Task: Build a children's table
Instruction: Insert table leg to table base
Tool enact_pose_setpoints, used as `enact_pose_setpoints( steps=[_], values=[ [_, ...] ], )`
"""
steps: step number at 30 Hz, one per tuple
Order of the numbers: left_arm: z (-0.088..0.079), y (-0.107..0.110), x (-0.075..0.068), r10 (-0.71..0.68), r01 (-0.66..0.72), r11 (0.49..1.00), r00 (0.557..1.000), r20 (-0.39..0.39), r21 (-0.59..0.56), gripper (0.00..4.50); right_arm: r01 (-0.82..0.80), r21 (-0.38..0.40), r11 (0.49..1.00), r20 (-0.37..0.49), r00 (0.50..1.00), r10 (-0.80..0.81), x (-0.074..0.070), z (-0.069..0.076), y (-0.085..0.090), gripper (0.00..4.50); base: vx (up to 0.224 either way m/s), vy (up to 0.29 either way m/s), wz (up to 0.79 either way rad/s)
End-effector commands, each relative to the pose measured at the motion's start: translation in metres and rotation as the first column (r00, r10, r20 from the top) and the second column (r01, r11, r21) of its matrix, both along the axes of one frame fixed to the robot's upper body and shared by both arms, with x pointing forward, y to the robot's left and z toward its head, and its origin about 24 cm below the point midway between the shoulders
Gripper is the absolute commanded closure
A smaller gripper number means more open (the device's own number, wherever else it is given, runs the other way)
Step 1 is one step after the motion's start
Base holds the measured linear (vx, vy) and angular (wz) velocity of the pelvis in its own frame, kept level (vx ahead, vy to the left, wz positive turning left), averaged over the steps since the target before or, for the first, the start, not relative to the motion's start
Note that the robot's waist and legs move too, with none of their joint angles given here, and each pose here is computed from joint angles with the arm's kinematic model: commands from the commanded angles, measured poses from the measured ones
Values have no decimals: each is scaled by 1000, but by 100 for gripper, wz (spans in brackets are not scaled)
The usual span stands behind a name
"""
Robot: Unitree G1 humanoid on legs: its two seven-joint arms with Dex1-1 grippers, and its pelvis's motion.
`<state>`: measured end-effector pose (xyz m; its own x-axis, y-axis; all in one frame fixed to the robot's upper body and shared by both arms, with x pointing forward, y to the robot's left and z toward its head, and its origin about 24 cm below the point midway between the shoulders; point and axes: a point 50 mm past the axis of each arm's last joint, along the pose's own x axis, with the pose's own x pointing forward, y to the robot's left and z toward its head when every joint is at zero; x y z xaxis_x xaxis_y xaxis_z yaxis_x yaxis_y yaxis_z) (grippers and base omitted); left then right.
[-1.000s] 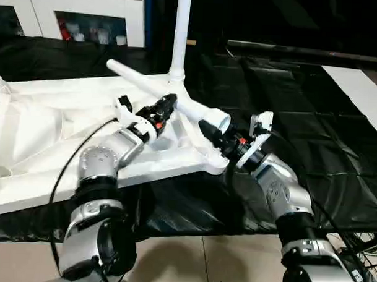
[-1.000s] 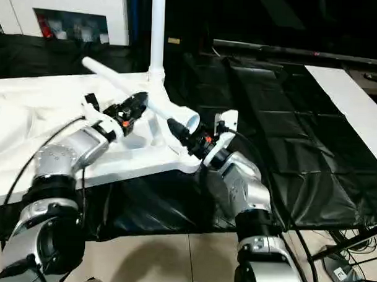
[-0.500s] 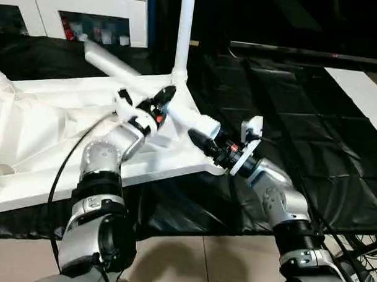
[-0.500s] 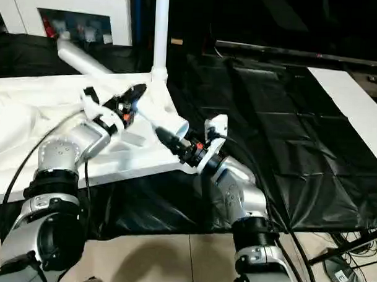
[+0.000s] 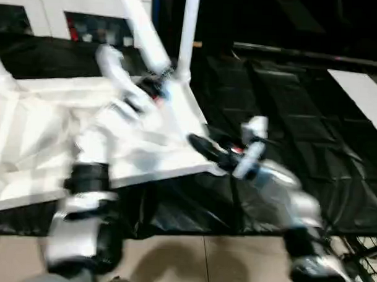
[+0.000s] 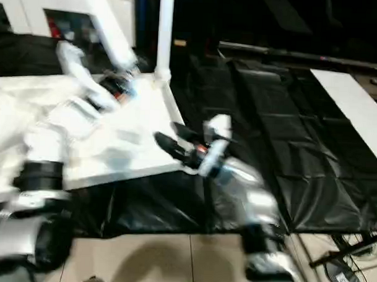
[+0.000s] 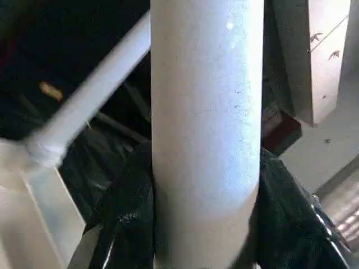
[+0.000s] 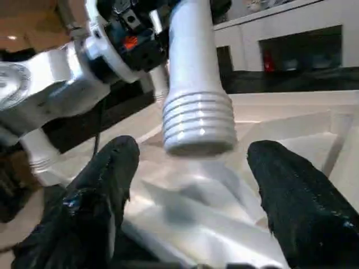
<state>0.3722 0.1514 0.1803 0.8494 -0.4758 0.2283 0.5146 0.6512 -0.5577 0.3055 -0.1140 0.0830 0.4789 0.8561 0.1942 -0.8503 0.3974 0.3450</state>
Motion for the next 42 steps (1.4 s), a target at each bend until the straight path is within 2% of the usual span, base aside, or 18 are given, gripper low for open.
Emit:
enact_pose_setpoints(
  steps=[1, 5, 8, 9, 10, 11, 13, 17, 18, 21, 23, 29, 30, 33, 34, 39, 40, 42],
  values=[
    [2, -10, -3, -43, 41, 998, 999, 25, 51, 258, -5, 36, 999, 18, 1000, 4, -1, 9, -9, 64, 0, 0, 0],
    [4, -14, -9, -99, 94, 991, 994, 49, 97, 259, 69, 93, 993, 18, 997, -71, 7, 23, -28, 29, 0, 0, 0],
    [6, -21, -14, -140, 130, 982, 988, 67, 137, 259, 97, 80, 992, 28, 995, -100, 12, 30, -33, 4, 0, 0, 0],
    [7, -27, -16, -167, 151, 974, 983, 79, 171, 259, 102, 25, 994, 34, 994, -103, 15, 33, -29, 0, 0, 0, 0],
    [7, -27, -17, -169, 153, 973, 982, 80, 174, 259, 102, 20, 995, 34, 994, -103, 16, 33, -28, 0, 0, 0, 0],
    [7, -31, -18, -182, 163, 967, 979, 86, 196, 259, 111, -46, 993, 37, 993, -110, 18, 32, -24, 0, 0, 0, 0],
    [7, -34, -19, -192, 169, 962, 977, 89, 215, 259, 114, -119, 986, 51, 993, -109, 20, 31, -18, 0, 0, 0, 0],
    [7, -45, -23, -206, 172, 946, 973, 101, 274, 259, 119, -237, 964, 58, 992, -108, 23, 32, 1, 0, 0, 0, 0],
    [7, -46, -23, -206, 171, 945, 973, 102, 279, 259, 120, -242, 963, 60, 992, -109, 23, 32, 2, 0, 0, 0, 0],
    [4, -56, -24, -167, 121, 931, 980, 107, 345, 259, 137, -243, 960, 83, 989, -121, 23, 40, 25, 0, 0, 0, 0],
    [2, -58, -23, -145, 97, 927, 983, 108, 363, 259, 146, -243, 959, 84, 988, -129, 23, 41, 31, 0, 0, 0, 0],
    [2, -64, -20, -73, 16, 919, 989, 130, 395, 259, 204, -282, 938, 77, 979, -190, 27, 31, 50, 0, 0, 0, 0],
    [1, -64, -19, -56, -2, 912, 990, 131, 409, 259, 237, -313, 920, 88, 971, -220, 29, 28, 52, 28, 0, 0, 0],
    [1, -65, -19, -46, -13, 912, 990, 135, 410, 259, 270, -346, 898, 84, 963, -257, 32, 24, 53, 35, 0, 0, 0],
    [1, -66, -20, -40, -20, 911, 990, 138, 411, 259, 292, -340, 894, 78, 956, -283, 33, 23, 55, 58, 0, 0, 0],
    [0, -70, -23, -51, -18, 901, 988, 146, 433, 259, 298, -288, 910, 65, 954, -292, 35, 28, 63, 90, 0, 0, 0],
    [-1, -71, -23, -54, -17, 897, 987, 149, 441, 259, 299, -284, 911, 66, 954, -293, 36, 28, 64, 116, 0, 0, 0],
    [-3, -73, -25, -66, -9, 892, 986, 150, 452, 259, 296, -270, 916, 66, 955, -289, 37, 28, 68, 123, 0, 0, 0]
  ],
)
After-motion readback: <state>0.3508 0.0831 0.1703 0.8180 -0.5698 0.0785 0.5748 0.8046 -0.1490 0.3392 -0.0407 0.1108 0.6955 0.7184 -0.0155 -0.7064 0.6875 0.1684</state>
